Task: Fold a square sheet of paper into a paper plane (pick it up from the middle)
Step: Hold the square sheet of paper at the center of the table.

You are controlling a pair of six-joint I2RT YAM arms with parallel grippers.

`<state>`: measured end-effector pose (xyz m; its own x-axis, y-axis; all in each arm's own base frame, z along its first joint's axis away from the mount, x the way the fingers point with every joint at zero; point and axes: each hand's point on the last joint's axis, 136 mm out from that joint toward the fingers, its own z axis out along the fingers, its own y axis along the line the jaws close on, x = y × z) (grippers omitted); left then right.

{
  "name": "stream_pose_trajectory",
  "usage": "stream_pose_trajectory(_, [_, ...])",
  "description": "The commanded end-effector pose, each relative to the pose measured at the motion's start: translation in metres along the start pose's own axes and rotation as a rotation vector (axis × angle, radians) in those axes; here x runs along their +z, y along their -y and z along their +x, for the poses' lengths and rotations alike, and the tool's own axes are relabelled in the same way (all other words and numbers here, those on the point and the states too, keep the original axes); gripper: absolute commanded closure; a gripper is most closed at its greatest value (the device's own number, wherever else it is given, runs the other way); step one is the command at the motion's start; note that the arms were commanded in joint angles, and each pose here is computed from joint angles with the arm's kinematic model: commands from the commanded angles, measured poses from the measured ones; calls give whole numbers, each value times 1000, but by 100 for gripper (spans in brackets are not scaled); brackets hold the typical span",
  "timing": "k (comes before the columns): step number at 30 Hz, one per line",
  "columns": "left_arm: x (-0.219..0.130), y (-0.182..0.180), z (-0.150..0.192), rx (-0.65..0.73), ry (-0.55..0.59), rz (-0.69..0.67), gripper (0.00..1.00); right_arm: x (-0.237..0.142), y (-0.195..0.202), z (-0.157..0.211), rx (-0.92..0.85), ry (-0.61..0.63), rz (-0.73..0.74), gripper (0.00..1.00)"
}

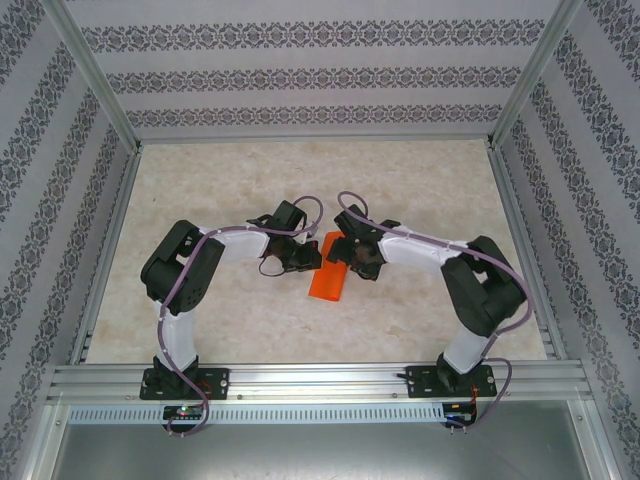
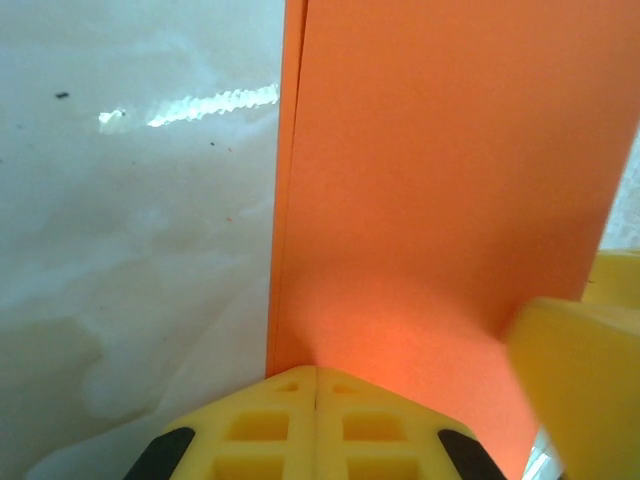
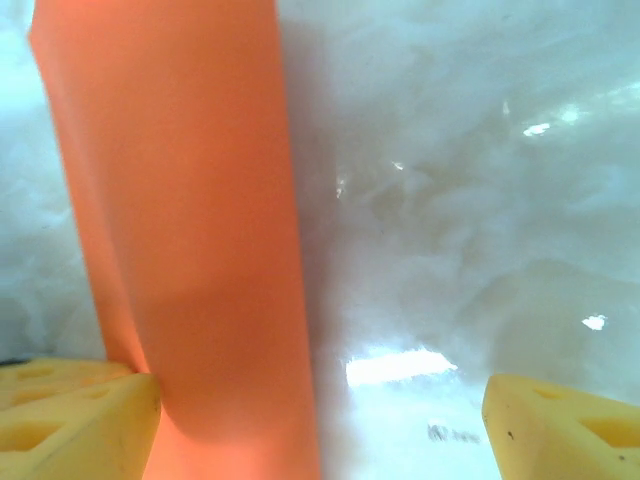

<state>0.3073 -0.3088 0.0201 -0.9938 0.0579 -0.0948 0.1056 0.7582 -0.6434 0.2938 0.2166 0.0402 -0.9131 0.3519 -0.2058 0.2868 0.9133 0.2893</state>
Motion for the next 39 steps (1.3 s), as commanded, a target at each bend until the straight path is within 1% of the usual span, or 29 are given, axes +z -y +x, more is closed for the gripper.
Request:
stream_pose_trajectory(1, [3, -11, 8, 15, -25, -71, 100, -42, -14, -26, 24, 151, -132, 15])
stream_pose_trajectory(2, [3, -11, 8, 15, -25, -72, 100, -51, -14, -31, 39, 183, -172, 15])
stream_pose_trajectory(4, [4, -11, 9, 15, -28, -69, 100, -64, -20, -36, 49, 218, -290, 21])
stream_pose_trajectory(5, [3, -10, 8, 16, -27, -66, 100, -69, -25, -36, 52, 221, -367, 29])
stream_pose_trajectory(6, [3, -9, 8, 16, -27, -65, 100, -72, -30, -36, 63, 215, -439, 42])
stream_pose_trajectory(8, [4, -8, 7, 20, -31, -62, 100, -71, -35, -32, 81, 183, -509, 61])
stream_pose_trajectory(9, [4, -7, 7, 22, -31, -62, 100, -69, -39, -30, 75, 157, -529, 67])
stream_pose_trajectory(10, [4, -7, 7, 25, -32, -61, 100, -67, -45, -26, 58, 129, -545, 70])
stream_pose_trajectory(11, [3, -6, 6, 27, -29, -60, 100, -64, -52, -22, 38, 96, -556, 75])
stream_pose_trajectory(12, [4, -6, 6, 26, -29, -59, 100, -60, -57, -18, 22, 67, -551, 77])
stream_pose_trajectory(14, [4, -5, 5, 24, -28, -52, 100, -53, -63, -12, -1, 42, -525, 77])
stream_pose_trajectory(17, [5, -1, 5, 32, -27, -40, 100, -40, -59, -9, 0, 24, -461, 76])
stream_pose_trajectory(24, [6, 5, 4, 46, -27, -16, 100, -24, -51, -3, 16, -12, -410, 74])
stream_pose_trajectory(29, [8, 4, 4, 50, -30, -14, 100, -21, -54, 0, 9, -28, -425, 75])
stream_pose_trajectory(35, [7, 6, 4, 59, -34, -12, 100, -24, -34, -11, 55, 28, -347, 76])
stream_pose_trajectory(39, [8, 4, 4, 61, -37, -18, 100, -30, -15, -20, 116, 80, -299, 74])
